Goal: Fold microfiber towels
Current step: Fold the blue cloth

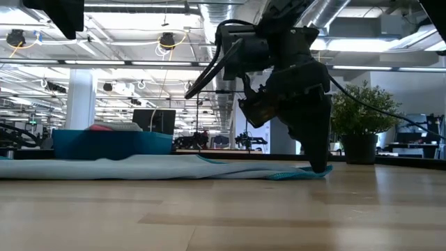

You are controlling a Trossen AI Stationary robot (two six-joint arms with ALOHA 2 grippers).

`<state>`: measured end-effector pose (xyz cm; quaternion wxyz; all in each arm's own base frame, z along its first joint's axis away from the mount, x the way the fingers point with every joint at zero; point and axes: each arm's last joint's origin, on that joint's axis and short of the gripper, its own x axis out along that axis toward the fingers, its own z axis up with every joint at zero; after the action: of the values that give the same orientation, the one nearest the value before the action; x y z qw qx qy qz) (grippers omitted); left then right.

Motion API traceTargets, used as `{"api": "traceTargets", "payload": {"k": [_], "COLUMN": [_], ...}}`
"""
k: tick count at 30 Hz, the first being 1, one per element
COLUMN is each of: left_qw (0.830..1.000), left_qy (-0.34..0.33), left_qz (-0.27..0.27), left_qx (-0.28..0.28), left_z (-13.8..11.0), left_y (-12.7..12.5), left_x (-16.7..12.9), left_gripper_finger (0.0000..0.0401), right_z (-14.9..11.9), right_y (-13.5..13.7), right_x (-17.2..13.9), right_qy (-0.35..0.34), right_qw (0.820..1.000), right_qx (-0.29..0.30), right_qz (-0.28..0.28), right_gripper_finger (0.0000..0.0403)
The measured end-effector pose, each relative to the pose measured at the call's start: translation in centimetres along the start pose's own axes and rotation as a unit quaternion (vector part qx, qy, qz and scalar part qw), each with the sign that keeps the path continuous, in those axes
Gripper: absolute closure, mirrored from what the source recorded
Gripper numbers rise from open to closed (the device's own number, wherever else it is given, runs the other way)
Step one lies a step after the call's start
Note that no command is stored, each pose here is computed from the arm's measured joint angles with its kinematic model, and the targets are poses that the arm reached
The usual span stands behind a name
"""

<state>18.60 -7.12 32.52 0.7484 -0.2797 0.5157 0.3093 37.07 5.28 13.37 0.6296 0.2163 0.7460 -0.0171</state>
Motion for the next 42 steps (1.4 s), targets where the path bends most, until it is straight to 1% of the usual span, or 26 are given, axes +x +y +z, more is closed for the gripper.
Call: {"api": "traceTargets", "payload": {"k": [3, 6, 10, 14, 16, 19, 21, 24, 26, 28, 31, 34, 36, 40, 42], "left_qw": [1.0, 1.0, 1.0, 1.0, 1.0, 1.0, 1.0, 1.0, 0.999, 0.998, 0.993, 0.983, 0.976, 0.967, 0.97], "left_qy": [0.0, 0.001, 0.001, 0.001, 0.0, 0.0, -0.001, -0.008, -0.016, -0.038, -0.079, -0.123, -0.145, -0.149, -0.137], "left_qz": [0.0, 0.0, 0.0, 0.0, -0.001, -0.002, -0.005, -0.021, -0.037, -0.048, -0.051, -0.045, -0.04, -0.023, -0.007], "left_qx": [0.0, 0.0, 0.0, 0.0, -0.001, -0.001, -0.002, -0.003, 0.006, 0.025, 0.072, 0.128, 0.159, 0.204, 0.201], "left_z": [0.0, 0.0, 0.0, 0.0, 0.0, 0.0, 0.0, 0.1, 0.2, 0.2, 0.0, -0.2, -0.3, -0.9, -1.1], "left_y": [0.0, 0.0, 0.0, 0.0, 0.0, 0.0, -0.1, -0.4, -0.8, -1.3, -2.4, -3.9, -5.0, -7.0, -7.5], "left_x": [0.0, 0.0, 0.0, 0.0, 0.0, 0.0, 0.0, 0.0, 0.0, 0.0, 0.3, 0.9, 1.6, 3.5, 4.5], "left_gripper_finger": [0.0254, 0.0254, 0.0254, 0.0254, 0.0254, 0.0254, 0.0254, 0.0254, 0.0254, 0.0254, 0.0254, 0.0254, 0.0254, 0.0254, 0.0254], "right_z": [-0.1, -0.2, -0.3, -0.2, -0.2, -0.2, -0.3, -0.8, -1.2, -1.7, -2.5, -2.9, -2.8, -3.5, -4.2], "right_y": [0.0, 0.2, 0.3, 0.3, 0.4, 0.5, 0.5, 0.9, 0.9, 0.8, 0.6, 0.3, 0.1, -0.7, -0.9], "right_x": [0.0, 0.1, 0.3, 0.3, 0.3, 0.0, -0.5, -2.8, -4.5, -6.1, -8.7, -11.1, -12.7, -15.5, -16.4], "right_qy": [0.002, 0.002, 0.002, 0.001, -0.001, -0.009, -0.014, -0.044, -0.066, -0.089, -0.132, -0.19, -0.235, -0.295, -0.303], "right_qw": [1.0, 1.0, 1.0, 0.999, 0.998, 0.998, 0.997, 0.995, 0.994, 0.992, 0.987, 0.977, 0.965, 0.947, 0.943], "right_qx": [0.0, -0.004, -0.016, -0.042, -0.061, -0.07, -0.073, -0.082, -0.085, -0.082, -0.071, -0.063, -0.058, -0.046, -0.048], "right_qz": [-0.002, -0.009, -0.013, -0.013, -0.009, -0.002, 0.006, 0.021, 0.029, 0.037, 0.054, 0.079, 0.098, 0.123, 0.125], "right_gripper_finger": [0.0203, 0.0235, 0.0296, 0.0373, 0.0392, 0.0387, 0.0392, 0.0397, 0.0395, 0.0398, 0.0399, 0.04, 0.04, 0.0401, 0.0401]}}
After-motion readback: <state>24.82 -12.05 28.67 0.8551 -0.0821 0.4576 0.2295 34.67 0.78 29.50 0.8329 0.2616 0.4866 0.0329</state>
